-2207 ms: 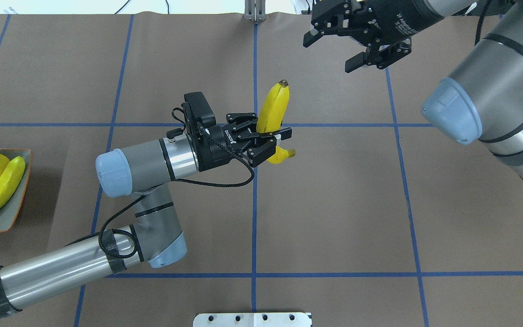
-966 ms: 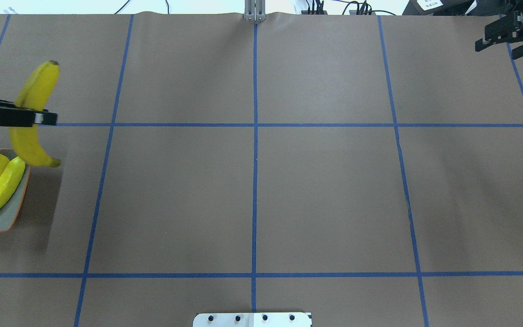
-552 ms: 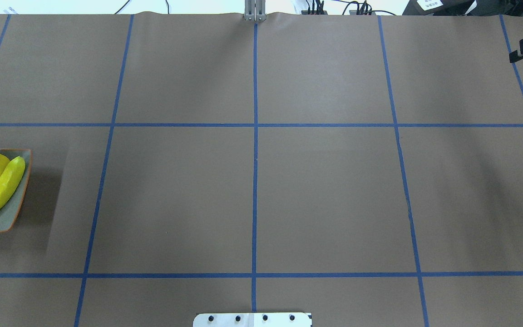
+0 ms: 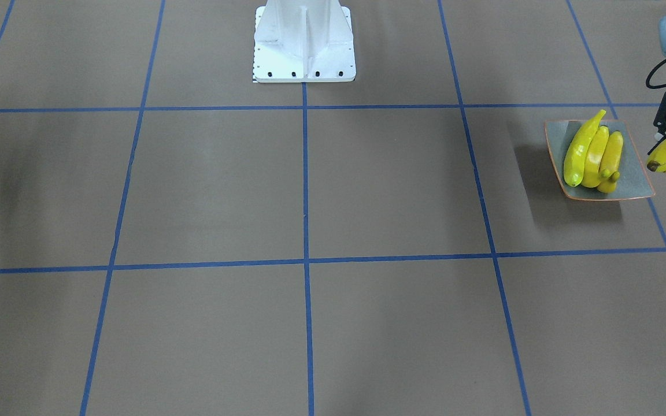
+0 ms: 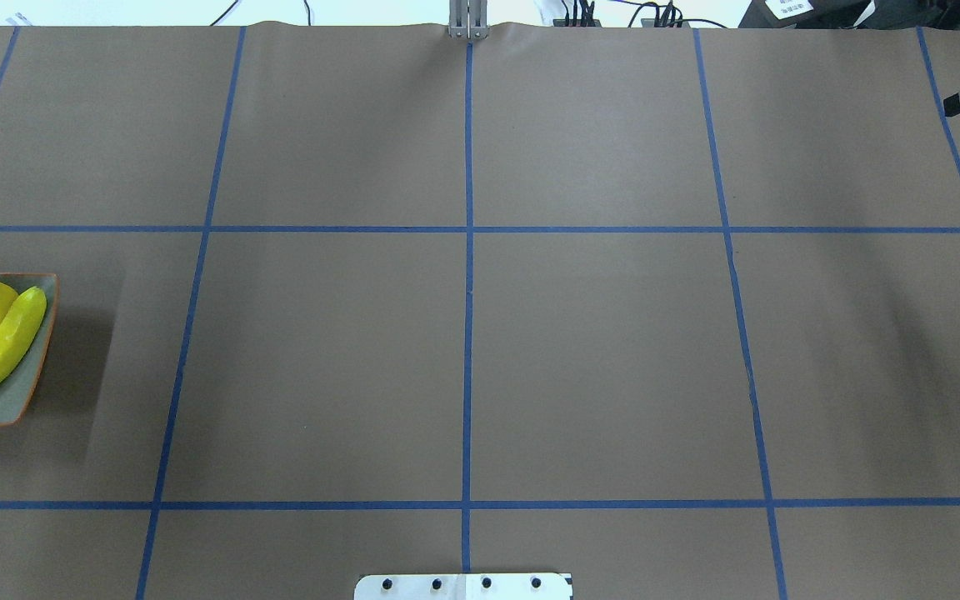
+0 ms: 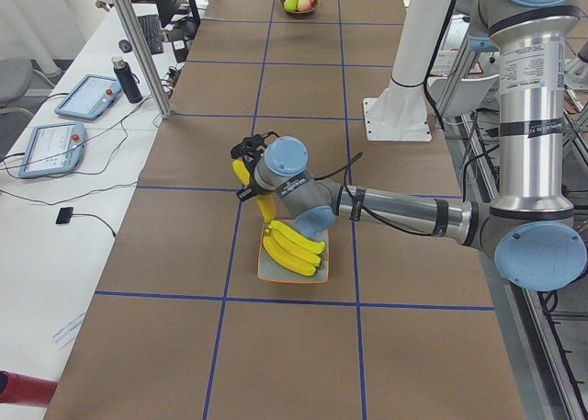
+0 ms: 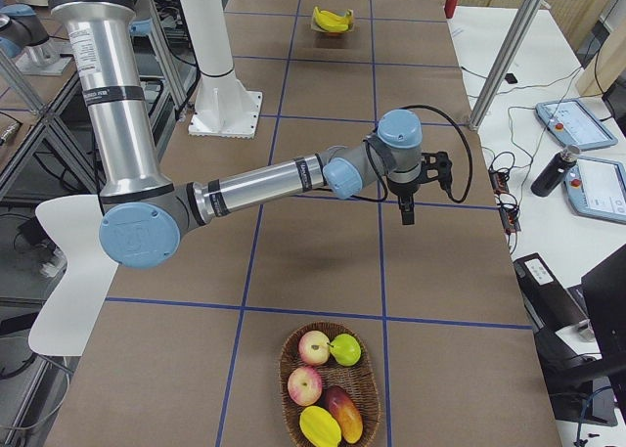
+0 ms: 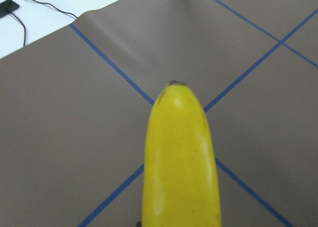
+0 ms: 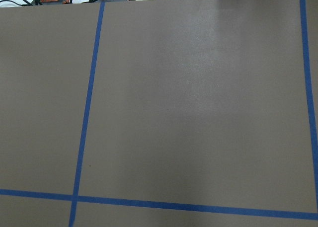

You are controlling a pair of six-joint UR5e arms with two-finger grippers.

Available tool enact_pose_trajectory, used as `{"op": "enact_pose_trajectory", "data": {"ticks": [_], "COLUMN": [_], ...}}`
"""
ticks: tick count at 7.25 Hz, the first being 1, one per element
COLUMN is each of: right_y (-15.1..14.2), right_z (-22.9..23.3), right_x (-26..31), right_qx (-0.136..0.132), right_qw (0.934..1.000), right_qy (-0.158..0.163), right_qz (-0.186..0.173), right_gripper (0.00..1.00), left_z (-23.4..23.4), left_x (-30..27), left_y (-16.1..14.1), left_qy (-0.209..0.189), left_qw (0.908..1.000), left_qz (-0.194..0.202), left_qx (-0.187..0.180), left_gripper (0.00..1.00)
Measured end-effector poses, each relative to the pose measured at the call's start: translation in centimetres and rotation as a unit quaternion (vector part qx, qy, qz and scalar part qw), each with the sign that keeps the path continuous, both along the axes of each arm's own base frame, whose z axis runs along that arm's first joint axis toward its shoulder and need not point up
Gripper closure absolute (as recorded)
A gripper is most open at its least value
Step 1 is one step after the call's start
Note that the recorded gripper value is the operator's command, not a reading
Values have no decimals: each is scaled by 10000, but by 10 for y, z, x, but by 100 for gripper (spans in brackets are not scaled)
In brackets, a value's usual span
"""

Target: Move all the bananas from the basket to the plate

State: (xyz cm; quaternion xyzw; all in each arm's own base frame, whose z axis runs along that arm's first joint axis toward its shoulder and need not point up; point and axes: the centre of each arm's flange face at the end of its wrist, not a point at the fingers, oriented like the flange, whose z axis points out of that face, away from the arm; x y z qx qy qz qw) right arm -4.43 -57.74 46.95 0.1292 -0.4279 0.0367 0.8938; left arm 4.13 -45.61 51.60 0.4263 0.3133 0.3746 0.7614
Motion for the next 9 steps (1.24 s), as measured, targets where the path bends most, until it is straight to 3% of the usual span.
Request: {"op": "enact_pose_trajectory", "data": {"ticks": [2,4,6,9], "right_y": [0,0,1,0], "right_z": [3,5,5,8], "right_x": [0,0,0,0], "right_qx": [-23,-42,-46,-67], "right_qw": [10000,10000,10000,10000], "right_qy": [10,7,6,14], "right_qz": [3,-1,-2,0], "right_gripper": [0,0,0,0], "left_z": [24,35,45,58], "left_x": [12,47,70,71], "left_y": [19,36,51,53], "left_qy": [-448,-544,-727,-1189], "left_qw": [9981,9950,9877,9786], "left_qz": [324,795,1254,1353], "left_qx": [258,281,583,994], "left_gripper": [100,100,100,54]}}
